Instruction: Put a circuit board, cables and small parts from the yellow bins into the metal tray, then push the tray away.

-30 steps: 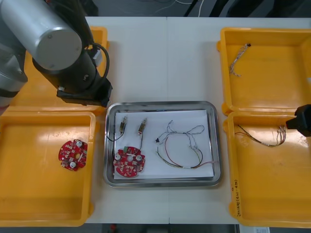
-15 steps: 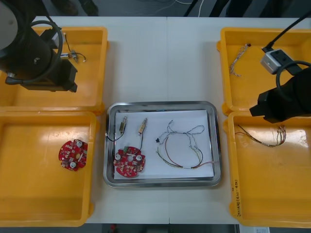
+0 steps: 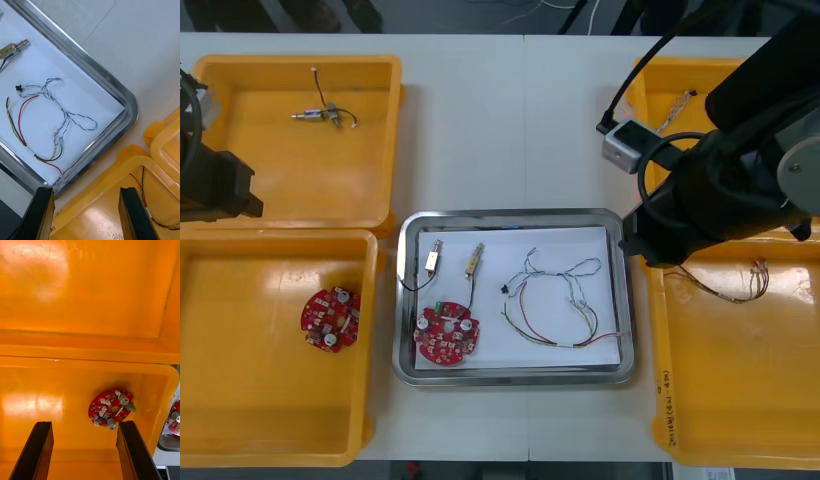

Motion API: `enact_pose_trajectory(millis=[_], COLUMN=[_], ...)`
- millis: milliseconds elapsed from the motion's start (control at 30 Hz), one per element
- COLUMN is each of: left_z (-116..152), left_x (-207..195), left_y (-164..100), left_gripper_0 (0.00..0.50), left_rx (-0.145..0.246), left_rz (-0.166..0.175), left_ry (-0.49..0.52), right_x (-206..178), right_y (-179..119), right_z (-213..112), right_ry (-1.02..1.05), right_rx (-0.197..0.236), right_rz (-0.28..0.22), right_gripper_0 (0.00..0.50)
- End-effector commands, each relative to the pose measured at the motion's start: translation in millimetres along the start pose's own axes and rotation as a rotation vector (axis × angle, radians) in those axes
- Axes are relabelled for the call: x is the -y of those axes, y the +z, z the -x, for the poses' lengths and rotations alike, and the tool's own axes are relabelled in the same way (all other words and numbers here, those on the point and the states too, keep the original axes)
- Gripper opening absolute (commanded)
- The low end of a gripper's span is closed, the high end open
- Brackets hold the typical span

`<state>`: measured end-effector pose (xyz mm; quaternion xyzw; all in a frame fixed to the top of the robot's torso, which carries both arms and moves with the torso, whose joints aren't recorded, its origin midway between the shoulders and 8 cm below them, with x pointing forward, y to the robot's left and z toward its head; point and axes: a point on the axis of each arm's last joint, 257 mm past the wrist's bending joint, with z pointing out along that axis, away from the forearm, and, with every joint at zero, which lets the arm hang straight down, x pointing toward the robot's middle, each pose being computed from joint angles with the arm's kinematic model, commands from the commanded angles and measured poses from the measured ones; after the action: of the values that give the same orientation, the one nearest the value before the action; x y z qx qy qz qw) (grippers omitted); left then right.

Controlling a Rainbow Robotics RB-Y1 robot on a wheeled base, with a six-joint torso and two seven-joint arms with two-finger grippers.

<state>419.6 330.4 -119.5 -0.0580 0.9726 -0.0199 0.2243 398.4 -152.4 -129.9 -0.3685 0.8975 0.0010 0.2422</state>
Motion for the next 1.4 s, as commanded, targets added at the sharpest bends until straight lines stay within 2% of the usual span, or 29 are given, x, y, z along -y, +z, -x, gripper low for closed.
enact_pose_trajectory(millis=[33, 167, 333, 500, 633, 800, 1200, 1400], left_z=[-5, -12, -24, -39, -46, -49, -50, -50], left_x=[-29, -38, -46, -51, -51, -45, -45, -45], left_y=[-13, -12, -9, -5, -3, -1, 0, 0], left_gripper_0=[0.5, 0.5, 0.5, 0.5, 0.5, 0.5, 0.5, 0.5], left_rx=[0.024, 0.021, 0.009, -0.009, -0.019, -0.019, -0.02, -0.02], left_rz=[0.044, 0.058, 0.069, 0.073, 0.073, 0.06, 0.06, 0.06], left_ry=[0.068, 0.067, 0.075, 0.087, 0.102, 0.121, 0.121, 0.121], right_x=[-31, -51, -82, -117, -138, -156, -171, -179], right_y=[6, 16, 26, 37, 51, 68, 98, 113], right_z=[3, -3, 4, 12, 7, 5, -12, -25], right_ry=[-0.111, -0.181, -0.273, -0.349, -0.406, -0.505, -0.7, -0.765], right_rx=[-0.022, -0.057, -0.066, -0.081, -0.128, -0.125, -0.127, -0.119], right_rz=[0.021, 0.047, 0.077, 0.131, 0.167, 0.152, 0.096, 0.102], right_gripper_0=[0.5, 0.5, 0.5, 0.5, 0.5, 0.5, 0.5, 0.5])
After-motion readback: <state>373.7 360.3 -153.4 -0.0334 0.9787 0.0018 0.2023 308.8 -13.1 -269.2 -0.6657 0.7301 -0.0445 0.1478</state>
